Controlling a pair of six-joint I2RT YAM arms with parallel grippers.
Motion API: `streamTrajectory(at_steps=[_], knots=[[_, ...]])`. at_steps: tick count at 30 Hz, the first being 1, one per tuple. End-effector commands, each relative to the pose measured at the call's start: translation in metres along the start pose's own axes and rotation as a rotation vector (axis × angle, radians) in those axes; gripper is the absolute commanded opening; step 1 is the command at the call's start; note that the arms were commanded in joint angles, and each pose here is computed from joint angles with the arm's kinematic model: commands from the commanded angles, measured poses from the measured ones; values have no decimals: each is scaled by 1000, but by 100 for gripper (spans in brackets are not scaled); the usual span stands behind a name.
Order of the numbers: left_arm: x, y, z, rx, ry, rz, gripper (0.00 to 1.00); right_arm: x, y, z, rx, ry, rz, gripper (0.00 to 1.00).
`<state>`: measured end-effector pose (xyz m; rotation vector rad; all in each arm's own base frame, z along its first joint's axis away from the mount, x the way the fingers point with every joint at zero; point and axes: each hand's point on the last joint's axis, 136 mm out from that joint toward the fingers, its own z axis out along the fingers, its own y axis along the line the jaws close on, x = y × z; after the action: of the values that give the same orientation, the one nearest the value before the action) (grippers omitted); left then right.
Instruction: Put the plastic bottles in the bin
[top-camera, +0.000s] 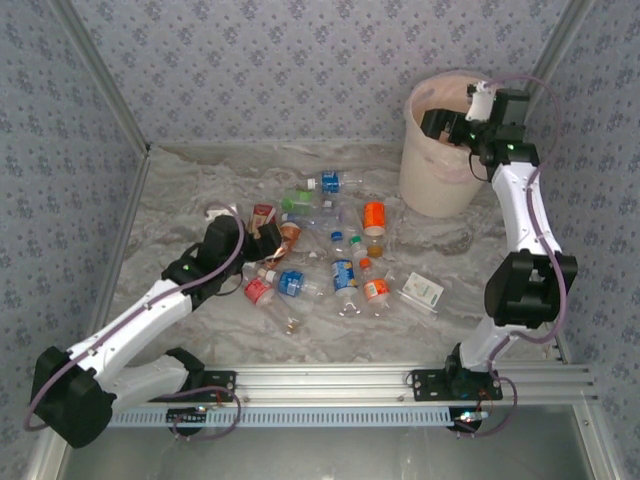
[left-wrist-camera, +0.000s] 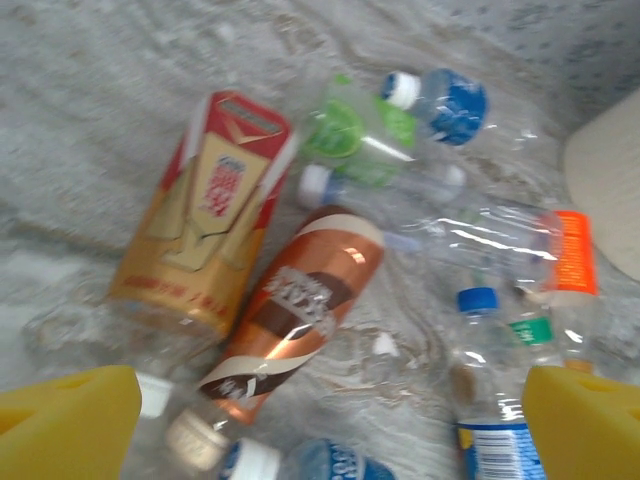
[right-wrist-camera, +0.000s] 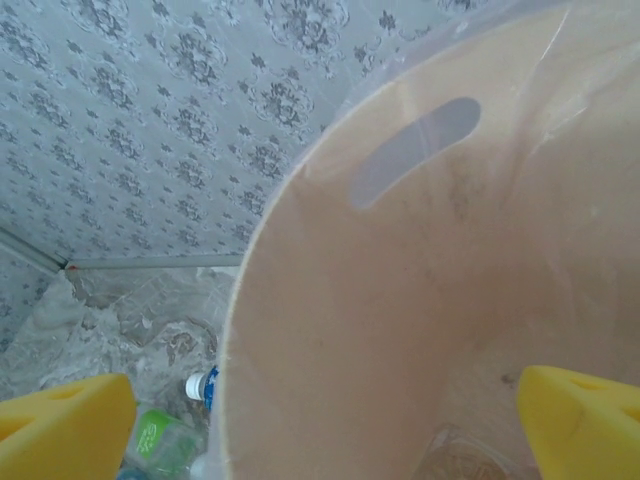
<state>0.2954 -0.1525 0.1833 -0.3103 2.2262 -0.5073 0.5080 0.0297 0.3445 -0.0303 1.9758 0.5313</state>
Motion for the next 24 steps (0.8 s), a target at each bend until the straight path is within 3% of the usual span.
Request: streamTrajectory(at_steps=[1,7,13,17,24], knots=[[5,31,-7,-123,28,-48,98,-29,15,-31,30,-111,-53,100],[1,64,-15,-232,70,-41,98,-44,19,-72,131,-233,-53,100],[-6,73,-17,-260,94,8,98,-39,38,-116,160,-396,-26,100],[-3,77,-8,-275,150,18,98,-14,62,-134,102,-404,-23,100],[2,76,22,-306,255,79,98,74,85,-126,64,-251,-16,100]])
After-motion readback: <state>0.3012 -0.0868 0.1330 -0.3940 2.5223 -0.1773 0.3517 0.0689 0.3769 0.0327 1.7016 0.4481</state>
